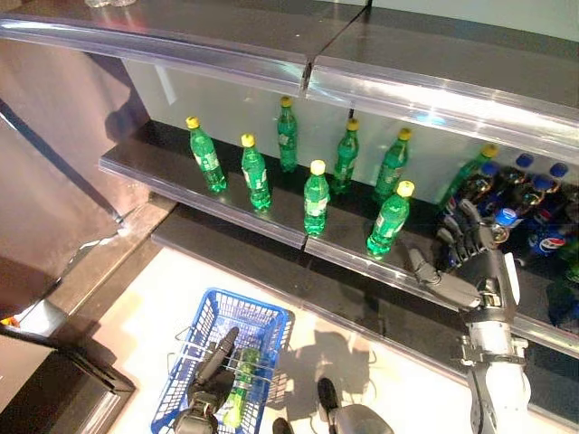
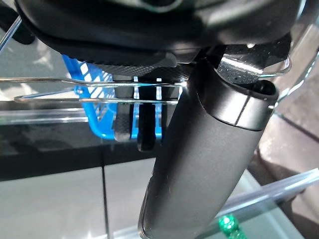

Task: Pick up the drink and place into the basket.

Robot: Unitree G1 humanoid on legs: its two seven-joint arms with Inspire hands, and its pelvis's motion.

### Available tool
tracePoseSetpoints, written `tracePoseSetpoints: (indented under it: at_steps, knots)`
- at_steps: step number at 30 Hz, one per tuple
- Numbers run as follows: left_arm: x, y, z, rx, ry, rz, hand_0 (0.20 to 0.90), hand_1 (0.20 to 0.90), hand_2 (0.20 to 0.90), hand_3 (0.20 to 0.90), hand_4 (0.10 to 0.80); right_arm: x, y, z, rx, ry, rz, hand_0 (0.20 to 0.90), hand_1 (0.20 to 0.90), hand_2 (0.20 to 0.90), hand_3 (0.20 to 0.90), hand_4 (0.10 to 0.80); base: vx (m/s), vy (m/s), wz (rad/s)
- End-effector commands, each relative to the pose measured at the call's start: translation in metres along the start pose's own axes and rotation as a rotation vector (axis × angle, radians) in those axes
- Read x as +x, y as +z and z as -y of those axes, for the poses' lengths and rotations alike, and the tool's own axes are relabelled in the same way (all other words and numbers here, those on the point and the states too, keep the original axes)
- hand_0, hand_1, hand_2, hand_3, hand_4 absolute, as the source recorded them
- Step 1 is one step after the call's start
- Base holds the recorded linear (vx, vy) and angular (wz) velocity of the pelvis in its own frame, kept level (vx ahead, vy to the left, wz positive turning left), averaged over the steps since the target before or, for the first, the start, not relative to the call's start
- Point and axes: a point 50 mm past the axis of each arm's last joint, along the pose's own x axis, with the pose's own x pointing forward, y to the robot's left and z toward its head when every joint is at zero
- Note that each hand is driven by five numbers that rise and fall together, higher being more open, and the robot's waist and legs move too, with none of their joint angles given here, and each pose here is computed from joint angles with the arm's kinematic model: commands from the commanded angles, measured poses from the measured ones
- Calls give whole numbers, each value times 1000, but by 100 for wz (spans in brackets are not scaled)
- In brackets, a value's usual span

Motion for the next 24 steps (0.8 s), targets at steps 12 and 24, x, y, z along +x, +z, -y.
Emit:
tracePoseSetpoints:
  at_steps: [12,24]
  knots:
    - [14,58,71,107,-360,230,300,300,300,200,100,21,29,-5,1,-49,212,900,900,900,900,800,32,-102,4]
    - [12,67,75,129,-369,254,300,300,300,200,100,33,17,-1,17,-117,133,900,900,900,900,800,14,-72,15]
